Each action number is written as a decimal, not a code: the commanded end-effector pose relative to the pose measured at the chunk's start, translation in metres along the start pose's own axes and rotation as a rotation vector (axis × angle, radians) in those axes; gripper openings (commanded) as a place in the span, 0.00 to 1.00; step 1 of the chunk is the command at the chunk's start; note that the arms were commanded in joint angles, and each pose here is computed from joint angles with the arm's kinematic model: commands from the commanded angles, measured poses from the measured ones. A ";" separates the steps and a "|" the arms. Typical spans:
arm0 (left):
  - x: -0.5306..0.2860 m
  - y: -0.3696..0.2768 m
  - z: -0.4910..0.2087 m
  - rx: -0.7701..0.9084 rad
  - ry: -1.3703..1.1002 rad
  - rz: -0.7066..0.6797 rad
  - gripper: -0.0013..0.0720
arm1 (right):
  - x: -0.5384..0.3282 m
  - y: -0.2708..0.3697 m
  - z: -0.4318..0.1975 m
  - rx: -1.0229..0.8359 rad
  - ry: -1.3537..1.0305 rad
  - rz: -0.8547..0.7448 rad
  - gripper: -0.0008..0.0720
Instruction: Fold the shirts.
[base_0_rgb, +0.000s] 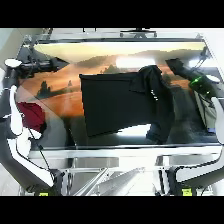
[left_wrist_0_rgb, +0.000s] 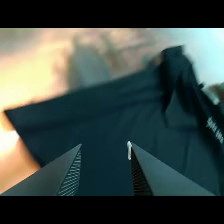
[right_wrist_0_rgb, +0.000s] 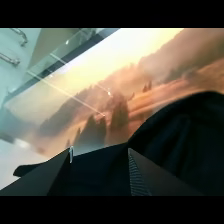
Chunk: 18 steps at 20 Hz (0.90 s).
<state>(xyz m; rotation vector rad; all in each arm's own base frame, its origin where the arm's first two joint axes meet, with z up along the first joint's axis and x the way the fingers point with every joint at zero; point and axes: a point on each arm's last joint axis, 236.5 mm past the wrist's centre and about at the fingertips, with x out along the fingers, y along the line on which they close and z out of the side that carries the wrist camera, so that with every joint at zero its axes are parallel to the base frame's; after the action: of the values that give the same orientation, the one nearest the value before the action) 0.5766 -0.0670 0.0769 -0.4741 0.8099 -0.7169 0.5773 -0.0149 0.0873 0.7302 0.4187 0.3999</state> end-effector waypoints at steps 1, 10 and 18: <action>-0.053 0.033 -0.043 -0.209 0.229 0.150 0.47 | -0.056 -0.002 0.012 0.006 0.077 0.009 0.58; -0.037 -0.027 -0.287 -0.461 0.653 0.182 0.47 | -0.169 -0.069 -0.082 0.104 0.502 -0.237 0.58; 0.019 -0.055 -0.396 -0.465 0.647 0.226 0.47 | -0.177 -0.069 -0.099 0.184 0.516 -0.208 0.58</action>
<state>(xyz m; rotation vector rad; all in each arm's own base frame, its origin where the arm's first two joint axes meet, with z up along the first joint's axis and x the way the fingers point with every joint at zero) 0.2610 -0.1508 -0.1130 -0.6094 1.6746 -0.5075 0.4006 -0.0970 0.0134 0.7330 0.9960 0.3363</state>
